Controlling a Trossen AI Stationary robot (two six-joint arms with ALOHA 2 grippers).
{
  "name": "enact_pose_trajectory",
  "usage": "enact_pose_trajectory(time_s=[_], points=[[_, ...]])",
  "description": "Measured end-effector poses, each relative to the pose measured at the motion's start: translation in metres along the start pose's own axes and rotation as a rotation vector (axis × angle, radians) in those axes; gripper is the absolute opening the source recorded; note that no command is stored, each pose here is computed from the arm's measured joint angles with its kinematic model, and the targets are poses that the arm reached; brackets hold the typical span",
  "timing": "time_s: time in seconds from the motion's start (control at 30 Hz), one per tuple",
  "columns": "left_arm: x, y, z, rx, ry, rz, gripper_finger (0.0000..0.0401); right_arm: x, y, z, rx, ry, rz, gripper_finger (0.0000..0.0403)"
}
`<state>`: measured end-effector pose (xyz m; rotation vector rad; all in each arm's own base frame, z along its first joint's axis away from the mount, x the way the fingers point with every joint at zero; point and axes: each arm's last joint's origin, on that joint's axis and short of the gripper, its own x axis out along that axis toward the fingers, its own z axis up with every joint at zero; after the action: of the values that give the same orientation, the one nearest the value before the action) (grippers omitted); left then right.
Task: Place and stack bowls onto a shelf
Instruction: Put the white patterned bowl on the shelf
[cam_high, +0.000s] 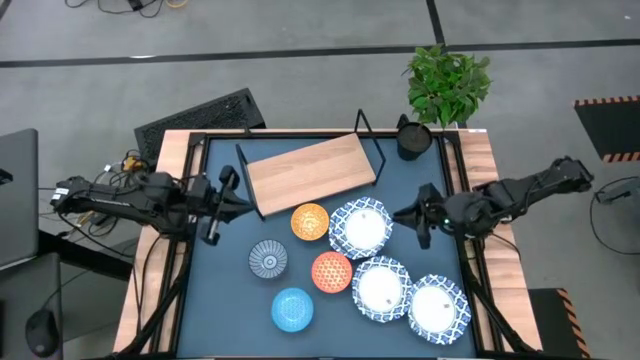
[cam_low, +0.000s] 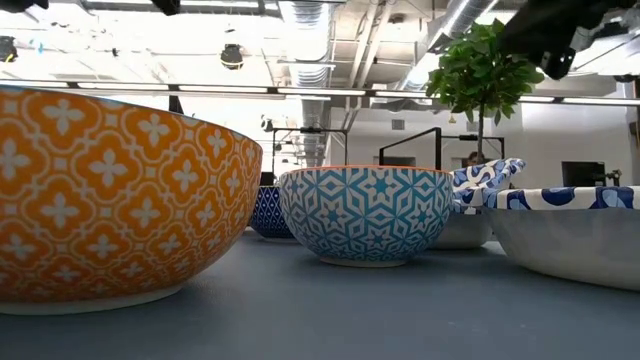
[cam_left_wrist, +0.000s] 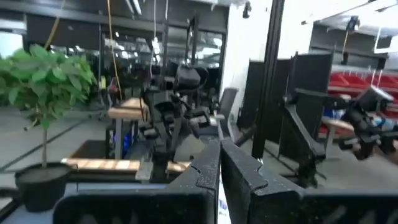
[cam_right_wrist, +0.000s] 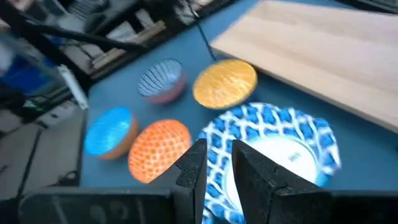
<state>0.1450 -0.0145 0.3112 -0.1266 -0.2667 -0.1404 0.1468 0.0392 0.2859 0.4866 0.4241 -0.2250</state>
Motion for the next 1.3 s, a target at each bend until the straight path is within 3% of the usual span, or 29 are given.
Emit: enact_pose_trajectory(time_s=[0.1,0.2,0.33,0.4,0.6,0.87,1.03,1.13,1.3], points=[[0.000,0.002,-0.001,0.036,0.010,0.069,0.0003,0.001,-0.004,0.000,0.020,0.001,-0.046,0.0102],[-0.001,0.008,-0.001,0.073,0.000,0.263,0.0011,-0.002,-0.010,0.005,0.036,0.005,-0.073,0.0102],[-0.007,0.014,-0.008,-0.010,0.055,0.481,0.0029,-0.012,-0.015,0.018,0.056,0.081,-0.080,0.0104],[-0.008,0.016,-0.010,-0.022,0.066,0.538,0.0038,-0.015,-0.021,0.020,0.059,0.109,-0.138,0.0108],[-0.012,0.022,-0.017,0.099,0.158,0.673,0.0062,-0.016,-0.037,0.022,0.124,0.150,-0.253,0.0144],[-0.021,0.022,-0.036,0.188,0.399,0.624,0.0080,-0.008,-0.049,0.009,0.080,0.340,-0.420,0.0220],[-0.014,0.016,-0.024,-0.007,0.234,0.503,0.0088,0.001,-0.046,0.009,0.167,0.343,-0.426,0.0246],[-0.013,0.012,-0.013,-0.045,0.137,0.397,0.0092,0.008,-0.042,0.008,0.196,0.350,-0.404,0.0248],[-0.011,0.005,-0.014,-0.070,0.146,0.305,0.0096,0.030,-0.033,0.003,0.178,0.327,-0.481,0.0249]])
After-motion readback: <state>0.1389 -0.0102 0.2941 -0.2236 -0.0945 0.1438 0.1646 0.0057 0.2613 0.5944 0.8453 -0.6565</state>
